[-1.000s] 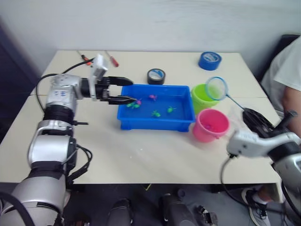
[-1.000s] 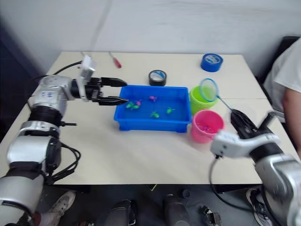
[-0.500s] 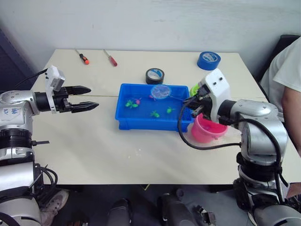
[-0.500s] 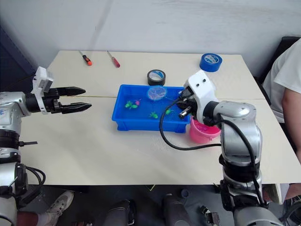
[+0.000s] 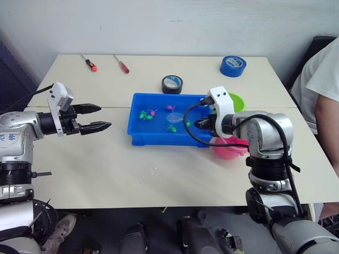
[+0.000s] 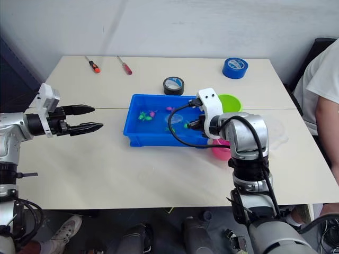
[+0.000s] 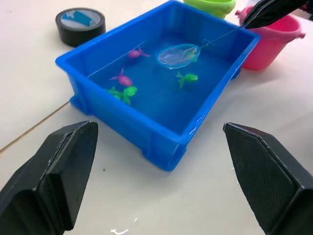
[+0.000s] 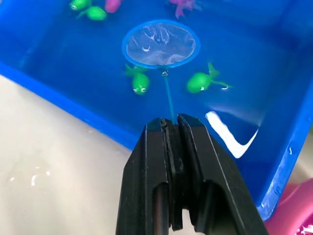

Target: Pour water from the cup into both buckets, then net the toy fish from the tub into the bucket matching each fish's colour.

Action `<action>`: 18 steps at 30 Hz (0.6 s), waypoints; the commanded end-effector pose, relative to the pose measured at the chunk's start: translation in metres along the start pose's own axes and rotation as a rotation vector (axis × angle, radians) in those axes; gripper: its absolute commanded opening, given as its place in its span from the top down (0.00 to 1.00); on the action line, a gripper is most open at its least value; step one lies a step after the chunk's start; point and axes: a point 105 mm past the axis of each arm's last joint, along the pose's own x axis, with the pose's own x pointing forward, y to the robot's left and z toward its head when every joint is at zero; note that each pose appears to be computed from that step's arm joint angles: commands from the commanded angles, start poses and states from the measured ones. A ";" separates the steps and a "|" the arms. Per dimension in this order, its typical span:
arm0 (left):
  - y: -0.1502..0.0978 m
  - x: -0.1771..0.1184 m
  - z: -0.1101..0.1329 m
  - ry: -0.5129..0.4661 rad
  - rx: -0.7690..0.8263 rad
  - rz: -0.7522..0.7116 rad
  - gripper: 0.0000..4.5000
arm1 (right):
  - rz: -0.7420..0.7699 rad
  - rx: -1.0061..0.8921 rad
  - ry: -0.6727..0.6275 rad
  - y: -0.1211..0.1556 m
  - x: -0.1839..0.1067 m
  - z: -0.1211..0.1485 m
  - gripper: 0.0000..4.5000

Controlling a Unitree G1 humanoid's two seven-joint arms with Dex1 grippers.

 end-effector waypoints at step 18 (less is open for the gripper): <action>-0.004 -0.010 0.022 -0.025 0.112 0.083 0.01 | -0.067 -0.006 -0.159 -0.002 0.050 0.036 1.00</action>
